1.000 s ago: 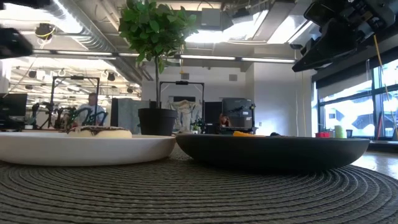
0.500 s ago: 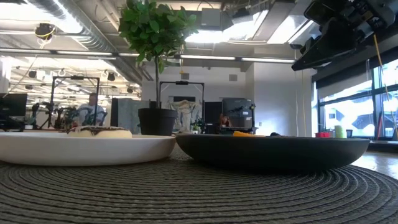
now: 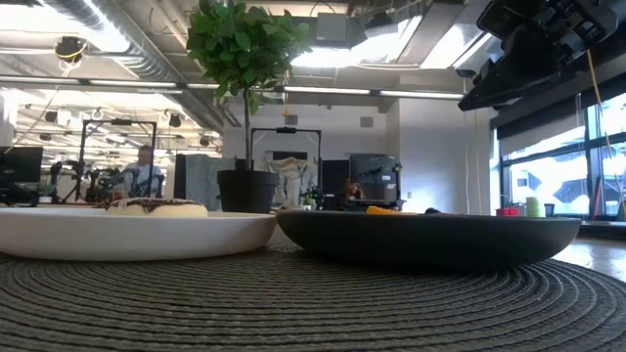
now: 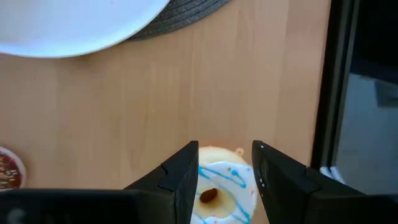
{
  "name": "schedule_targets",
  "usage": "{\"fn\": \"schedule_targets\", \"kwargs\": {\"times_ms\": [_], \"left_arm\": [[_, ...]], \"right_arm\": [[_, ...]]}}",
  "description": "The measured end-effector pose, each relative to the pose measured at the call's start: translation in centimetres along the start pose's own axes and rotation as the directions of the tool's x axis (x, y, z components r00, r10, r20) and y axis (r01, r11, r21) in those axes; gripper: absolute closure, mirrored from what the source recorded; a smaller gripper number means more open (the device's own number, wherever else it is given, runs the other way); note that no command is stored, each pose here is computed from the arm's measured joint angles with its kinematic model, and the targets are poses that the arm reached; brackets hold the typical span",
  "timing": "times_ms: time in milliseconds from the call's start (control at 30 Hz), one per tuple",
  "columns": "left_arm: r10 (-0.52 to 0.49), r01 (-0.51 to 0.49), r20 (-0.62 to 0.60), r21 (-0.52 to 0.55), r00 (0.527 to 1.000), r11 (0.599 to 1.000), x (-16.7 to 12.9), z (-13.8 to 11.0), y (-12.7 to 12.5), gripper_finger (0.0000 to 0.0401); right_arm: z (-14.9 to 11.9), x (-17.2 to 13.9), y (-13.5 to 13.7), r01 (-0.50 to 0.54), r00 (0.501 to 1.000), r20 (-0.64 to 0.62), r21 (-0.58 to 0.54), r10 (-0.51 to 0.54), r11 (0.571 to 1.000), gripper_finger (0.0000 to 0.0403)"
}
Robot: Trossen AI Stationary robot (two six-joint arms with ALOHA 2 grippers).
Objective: Pick & Place donuts
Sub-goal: Put the large white donut on the white plate
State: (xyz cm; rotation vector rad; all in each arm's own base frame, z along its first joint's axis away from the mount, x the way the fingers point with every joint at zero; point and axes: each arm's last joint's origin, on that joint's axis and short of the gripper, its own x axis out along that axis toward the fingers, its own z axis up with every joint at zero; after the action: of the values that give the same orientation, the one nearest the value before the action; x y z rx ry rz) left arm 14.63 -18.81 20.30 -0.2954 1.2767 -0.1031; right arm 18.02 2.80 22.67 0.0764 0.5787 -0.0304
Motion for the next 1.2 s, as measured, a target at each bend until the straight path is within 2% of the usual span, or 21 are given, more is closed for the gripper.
{"fn": "schedule_targets", "kwargs": {"times_ms": [333, 667, 800, 1000, 1200], "left_arm": [[0.025, -0.011, -0.12, 0.109, 0.992, 0.994, 0.8, -1.1, 1.1, 0.0258], [0.028, -0.004, -0.147, 0.157, 0.989, 0.988, 1.8, -1.6, 1.7, 0.0258], [0.044, -0.012, -0.158, 0.202, 0.987, 0.979, 3.2, -1.5, 1.4, 0.0258], [0.08, -0.03, -0.235, 0.209, 0.969, 0.977, 4.9, -1.8, 1.3, 0.0258], [0.064, -0.01, -0.23, 0.227, 0.971, 0.974, 4.8, -1.7, 1.1, 0.0286]], "right_arm": [[0.2, 0.0, 0.0, -0.004, 1.0, 0.025, 0.004, 0.004, 1.0, 0.0272], [0.4, 0.0, 0.1, -0.008, 0.999, 0.044, 0.007, 0.007, 1.0, 0.0272], [0.4, 0.0, 0.1, -0.007, 0.999, 0.044, 0.005, 0.007, 1.0, 0.0272], [0.4, 0.0, 0.1, -0.007, 0.999, 0.043, 0.003, 0.007, 1.0, 0.0272], [0.4, 0.0, 0.1, -0.007, 0.999, 0.043, 0.002, 0.007, 1.0, 0.0272]]}}
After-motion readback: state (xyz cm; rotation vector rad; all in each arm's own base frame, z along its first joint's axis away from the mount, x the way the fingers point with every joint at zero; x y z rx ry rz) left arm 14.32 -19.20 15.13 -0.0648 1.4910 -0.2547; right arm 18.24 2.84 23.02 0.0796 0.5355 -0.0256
